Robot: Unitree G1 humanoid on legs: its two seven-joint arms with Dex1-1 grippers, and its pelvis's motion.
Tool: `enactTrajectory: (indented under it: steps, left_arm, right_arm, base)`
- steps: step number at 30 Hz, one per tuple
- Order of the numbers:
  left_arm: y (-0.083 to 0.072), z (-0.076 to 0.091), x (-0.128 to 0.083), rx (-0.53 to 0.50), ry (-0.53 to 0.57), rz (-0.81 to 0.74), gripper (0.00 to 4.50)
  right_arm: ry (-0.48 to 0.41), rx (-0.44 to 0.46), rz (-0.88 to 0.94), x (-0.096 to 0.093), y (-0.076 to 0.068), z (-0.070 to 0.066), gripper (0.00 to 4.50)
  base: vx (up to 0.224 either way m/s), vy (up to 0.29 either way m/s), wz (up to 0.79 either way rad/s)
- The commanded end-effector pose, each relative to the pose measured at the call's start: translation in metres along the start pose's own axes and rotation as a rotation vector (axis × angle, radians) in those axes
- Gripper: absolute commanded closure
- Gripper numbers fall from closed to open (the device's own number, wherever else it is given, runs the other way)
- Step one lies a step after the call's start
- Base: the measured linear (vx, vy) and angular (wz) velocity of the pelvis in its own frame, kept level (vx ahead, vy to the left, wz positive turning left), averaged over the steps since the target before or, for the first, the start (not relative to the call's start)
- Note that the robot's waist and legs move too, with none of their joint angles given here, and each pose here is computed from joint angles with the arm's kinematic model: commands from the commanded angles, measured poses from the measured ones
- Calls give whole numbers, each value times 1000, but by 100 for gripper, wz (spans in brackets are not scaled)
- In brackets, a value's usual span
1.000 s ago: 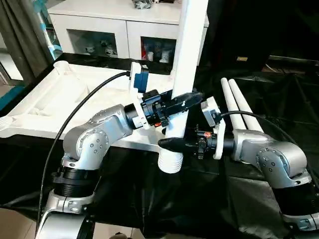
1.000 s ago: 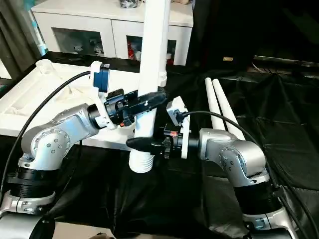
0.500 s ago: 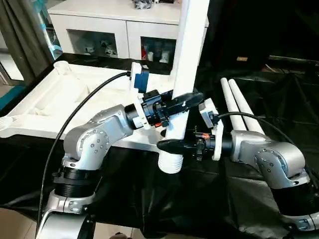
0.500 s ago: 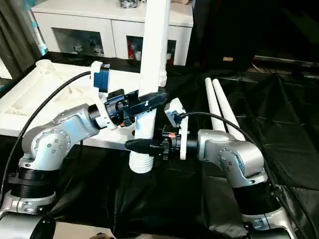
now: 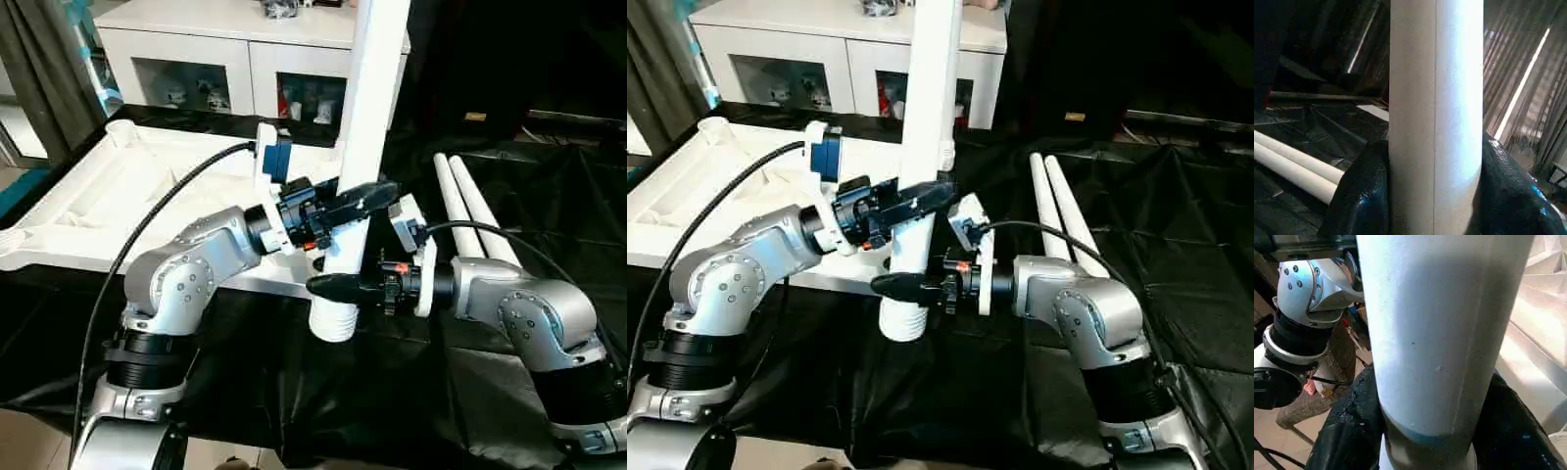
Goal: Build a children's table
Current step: Pick table leg
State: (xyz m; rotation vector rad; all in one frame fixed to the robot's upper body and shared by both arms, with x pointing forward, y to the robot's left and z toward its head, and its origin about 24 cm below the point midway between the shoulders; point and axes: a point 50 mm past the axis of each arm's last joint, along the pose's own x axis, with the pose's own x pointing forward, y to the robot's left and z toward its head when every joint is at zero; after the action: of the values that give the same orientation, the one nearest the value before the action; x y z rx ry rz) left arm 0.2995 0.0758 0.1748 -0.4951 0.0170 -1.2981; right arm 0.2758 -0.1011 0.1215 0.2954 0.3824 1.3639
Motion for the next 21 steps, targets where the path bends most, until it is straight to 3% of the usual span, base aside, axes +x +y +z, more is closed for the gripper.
enactTrajectory:
  steps: [1,6,11,14,18,20,21]
  left_arm:
    - [-2,5,0,-29,-39,-23,209]
    - [1,14,-7,-24,-154,-15,183]
    - [18,20,-24,-133,-384,21,179]
    - [26,21,-32,-140,-416,75,179]
    - [42,15,-44,-25,-299,232,179]
    - [52,5,-49,157,-82,323,179]
    - [56,-3,-52,291,84,336,179]
  right_arm:
    - [1,10,-26,-3,-4,0,258]
    - [-24,-1,-25,-1,-5,2,259]
    - [-87,-14,-57,2,-9,4,259]
    - [-107,-24,-78,3,-10,5,259]
    - [-119,-76,-208,-1,-19,5,259]
    - [-119,-117,-330,-6,-29,5,259]
    - [-122,-134,-403,-11,-35,4,259]
  base:
    - [0,0,0]
    - [0,0,0]
    - [0,0,0]
    - [0,0,0]
    - [0,0,0]
    - [0,0,0]
    - [0,0,0]
